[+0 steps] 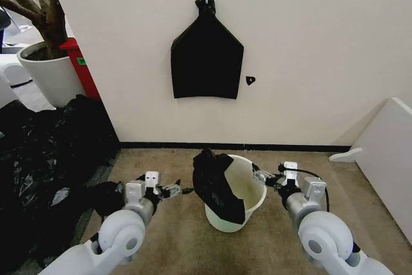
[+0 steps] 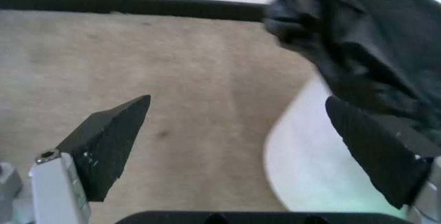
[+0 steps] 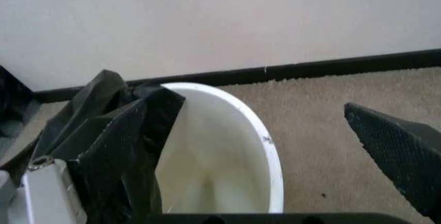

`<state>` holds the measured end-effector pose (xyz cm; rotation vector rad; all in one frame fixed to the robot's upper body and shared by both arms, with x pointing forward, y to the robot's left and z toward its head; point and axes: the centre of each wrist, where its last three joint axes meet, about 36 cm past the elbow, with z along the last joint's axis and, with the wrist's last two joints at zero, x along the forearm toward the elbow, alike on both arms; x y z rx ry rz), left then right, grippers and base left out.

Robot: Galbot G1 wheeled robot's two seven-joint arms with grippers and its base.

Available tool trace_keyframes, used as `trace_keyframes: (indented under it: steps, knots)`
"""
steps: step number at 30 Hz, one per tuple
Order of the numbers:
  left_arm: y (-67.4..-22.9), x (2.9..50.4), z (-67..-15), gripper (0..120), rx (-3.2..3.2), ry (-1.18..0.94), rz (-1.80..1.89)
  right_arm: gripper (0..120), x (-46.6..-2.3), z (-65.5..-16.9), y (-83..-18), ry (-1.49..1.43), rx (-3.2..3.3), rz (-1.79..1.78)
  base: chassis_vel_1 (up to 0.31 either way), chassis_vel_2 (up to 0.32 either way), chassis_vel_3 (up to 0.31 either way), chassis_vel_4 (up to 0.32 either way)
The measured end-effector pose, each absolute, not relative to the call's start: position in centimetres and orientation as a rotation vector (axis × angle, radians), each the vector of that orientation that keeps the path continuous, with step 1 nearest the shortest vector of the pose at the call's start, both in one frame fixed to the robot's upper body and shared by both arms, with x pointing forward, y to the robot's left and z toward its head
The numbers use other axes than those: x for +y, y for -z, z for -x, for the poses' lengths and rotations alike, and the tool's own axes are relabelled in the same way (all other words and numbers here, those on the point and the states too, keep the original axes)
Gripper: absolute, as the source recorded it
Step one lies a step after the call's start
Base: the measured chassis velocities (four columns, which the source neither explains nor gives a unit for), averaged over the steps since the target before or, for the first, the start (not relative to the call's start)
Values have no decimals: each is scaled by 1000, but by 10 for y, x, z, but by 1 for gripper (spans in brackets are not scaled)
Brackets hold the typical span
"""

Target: Place the garbage bag over the trash bin.

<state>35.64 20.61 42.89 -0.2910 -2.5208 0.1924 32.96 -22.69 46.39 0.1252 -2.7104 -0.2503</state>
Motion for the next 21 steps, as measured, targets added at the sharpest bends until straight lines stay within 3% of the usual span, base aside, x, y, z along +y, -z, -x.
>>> trace_keyframes:
  steps: [12, 21]
  knots:
    - [-420, 184, -378, 100, -2497, -245, 320, 100, -226, -325, -457, 246, -2707, -113, 0, 0, 0, 0]
    - [-452, 187, -357, 100, -2514, -210, 336, 100, -222, -322, -450, 241, -2703, -119, 0, 0, 0, 0]
